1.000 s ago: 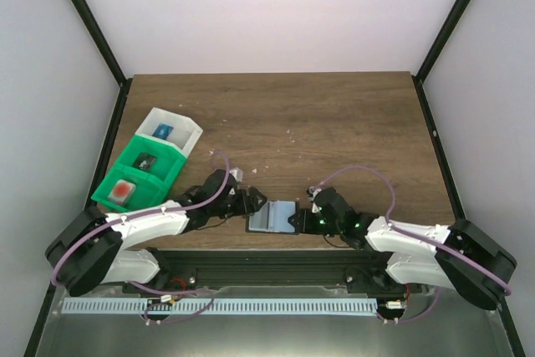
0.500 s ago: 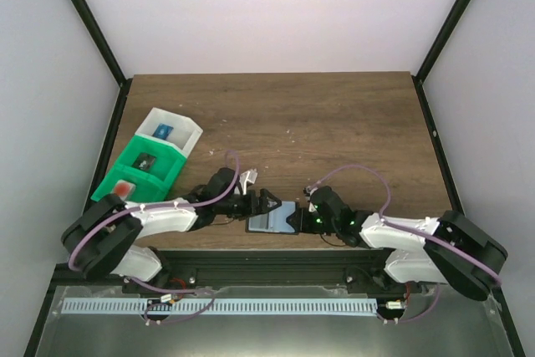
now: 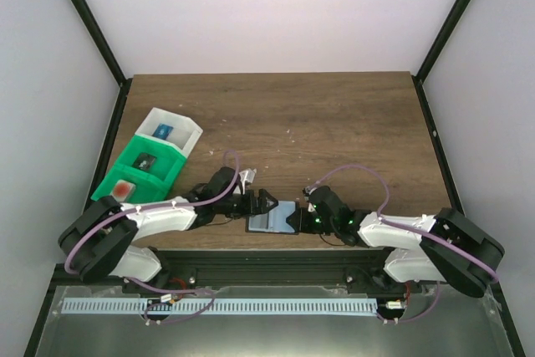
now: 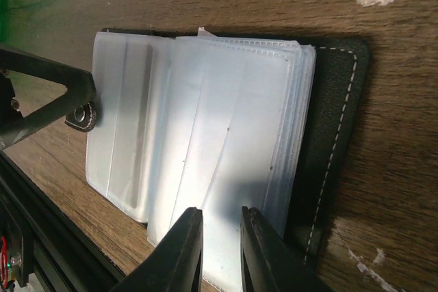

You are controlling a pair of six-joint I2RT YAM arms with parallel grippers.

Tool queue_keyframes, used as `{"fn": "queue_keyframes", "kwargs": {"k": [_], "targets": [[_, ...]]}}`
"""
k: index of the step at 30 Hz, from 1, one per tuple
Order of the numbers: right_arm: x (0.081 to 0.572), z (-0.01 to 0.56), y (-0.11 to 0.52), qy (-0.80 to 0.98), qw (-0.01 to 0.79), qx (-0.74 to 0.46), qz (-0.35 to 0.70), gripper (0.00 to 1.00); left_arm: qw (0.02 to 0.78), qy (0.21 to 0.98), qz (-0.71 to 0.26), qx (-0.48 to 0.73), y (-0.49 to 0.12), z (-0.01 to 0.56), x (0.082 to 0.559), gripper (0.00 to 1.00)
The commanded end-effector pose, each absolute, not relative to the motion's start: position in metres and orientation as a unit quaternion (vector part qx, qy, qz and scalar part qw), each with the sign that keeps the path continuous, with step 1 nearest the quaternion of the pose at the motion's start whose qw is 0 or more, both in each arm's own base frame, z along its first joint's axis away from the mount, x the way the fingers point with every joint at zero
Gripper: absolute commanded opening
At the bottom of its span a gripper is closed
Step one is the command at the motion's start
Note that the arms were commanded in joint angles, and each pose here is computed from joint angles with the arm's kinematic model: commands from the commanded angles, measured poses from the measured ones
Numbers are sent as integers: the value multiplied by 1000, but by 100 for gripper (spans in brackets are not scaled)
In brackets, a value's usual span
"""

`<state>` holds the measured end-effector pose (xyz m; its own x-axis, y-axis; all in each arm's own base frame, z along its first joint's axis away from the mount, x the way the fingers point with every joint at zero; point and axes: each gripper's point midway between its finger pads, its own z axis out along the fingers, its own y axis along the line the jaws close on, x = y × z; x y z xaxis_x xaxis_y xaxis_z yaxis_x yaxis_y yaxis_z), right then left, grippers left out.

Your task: Take the credit cards out of the card holder

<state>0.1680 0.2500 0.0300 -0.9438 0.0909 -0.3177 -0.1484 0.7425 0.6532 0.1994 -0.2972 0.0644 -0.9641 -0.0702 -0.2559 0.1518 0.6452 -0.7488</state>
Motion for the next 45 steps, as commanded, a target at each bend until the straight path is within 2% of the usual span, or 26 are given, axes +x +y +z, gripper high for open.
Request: {"fn": "queue_keyframes", "kwargs": {"k": [1,9,15,22,30,37,45], "targets": [[171,29,247,920,175,-10,351,18,149,913,-379,16,-277,52,196,100],[174,45,258,909,178,-16,376,18,137,925,-355,1,-268,34,193,100],[181,76,279,887,186,-24,422,18,147,925,-349,-20,-261,40,195,100],[188,83,309,882,175,-39,436,20,139,919,-367,-42,-260,48,195,100],[185,63,326,892,151,-50,422,21,139,910,-386,-62,-248,53,196,100],[181,40,324,902,131,-46,409,18,133,900,-411,-54,-254,64,194,100],[177,29,317,909,127,-42,396,15,154,875,-458,-43,-263,110,191,100]]}}
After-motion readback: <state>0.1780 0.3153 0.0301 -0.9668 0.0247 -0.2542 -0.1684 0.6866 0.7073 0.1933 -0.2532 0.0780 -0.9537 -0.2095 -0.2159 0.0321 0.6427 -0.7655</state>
